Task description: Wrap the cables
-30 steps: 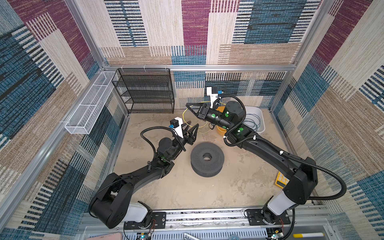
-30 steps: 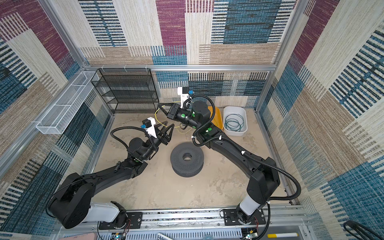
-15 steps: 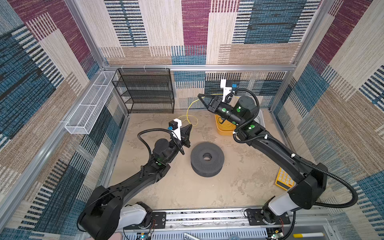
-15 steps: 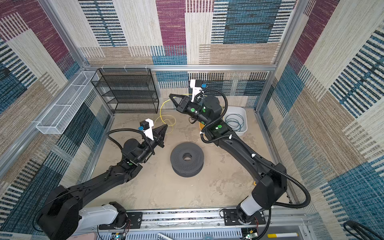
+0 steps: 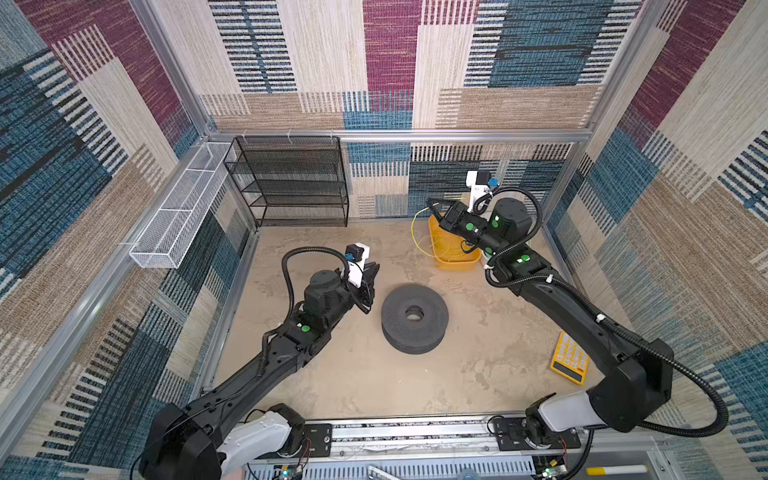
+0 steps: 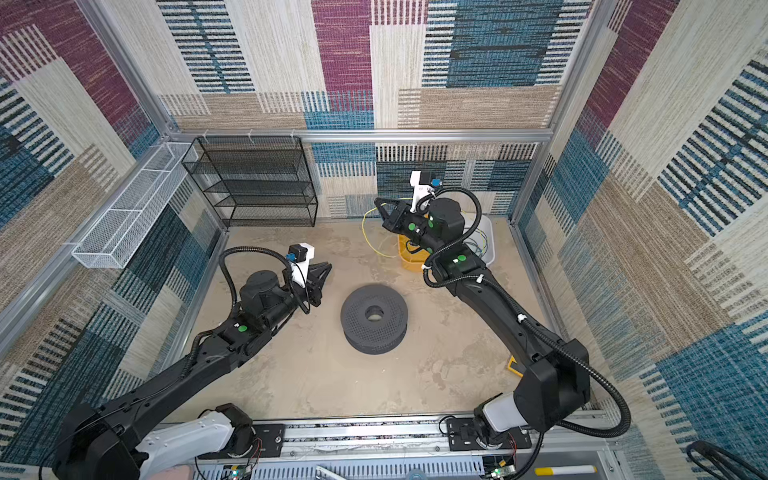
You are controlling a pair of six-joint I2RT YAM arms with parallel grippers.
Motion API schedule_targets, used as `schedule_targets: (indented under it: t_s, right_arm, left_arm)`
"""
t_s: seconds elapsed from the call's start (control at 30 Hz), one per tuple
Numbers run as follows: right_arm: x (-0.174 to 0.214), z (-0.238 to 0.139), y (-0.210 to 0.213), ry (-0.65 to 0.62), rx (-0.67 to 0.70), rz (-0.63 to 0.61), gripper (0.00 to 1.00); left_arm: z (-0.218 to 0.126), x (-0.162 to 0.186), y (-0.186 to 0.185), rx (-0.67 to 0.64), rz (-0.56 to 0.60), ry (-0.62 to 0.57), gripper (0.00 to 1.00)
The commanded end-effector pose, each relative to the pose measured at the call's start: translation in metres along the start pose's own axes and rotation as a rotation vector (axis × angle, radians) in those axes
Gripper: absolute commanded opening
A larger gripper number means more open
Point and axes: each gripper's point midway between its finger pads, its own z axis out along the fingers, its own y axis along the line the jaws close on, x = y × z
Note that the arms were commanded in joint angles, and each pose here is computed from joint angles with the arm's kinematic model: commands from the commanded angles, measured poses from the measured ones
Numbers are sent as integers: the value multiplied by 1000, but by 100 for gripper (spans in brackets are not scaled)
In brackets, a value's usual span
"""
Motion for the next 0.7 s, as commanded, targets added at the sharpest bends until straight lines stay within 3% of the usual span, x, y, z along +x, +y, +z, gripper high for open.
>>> schedule_targets:
  t_s: [0.0,0.07,0.13,0.17,0.2,0.5,0.57,0.67]
  right_arm:
    - [-5,-4,18,-12,-76,5,0]
    - [-3,-4,22,-1,-100,18,0]
    - [-3,-5,28,6,-128,36,0]
    - [-3,-6,31,9,-140,43,0]
    - [-2,-6,33,13,-150,50,0]
    - [3,-14,52,28,-202,73,0]
    - [3,-17,56,27,-211,72,0]
    - [-2,-21,62,13,-215,64,0]
  left_arm:
    - [4,-12,-16,91,-56,-85,55]
    - [7,-22,-29,158,-79,-159,71]
    - [10,-34,-38,203,-93,-237,80]
    - [12,-39,-42,217,-102,-274,93]
    - [14,-42,-43,224,-111,-299,99]
    - [54,-70,-65,319,-164,-382,99]
    - [61,-71,-69,334,-163,-382,91]
    - [70,-64,-70,332,-160,-353,66]
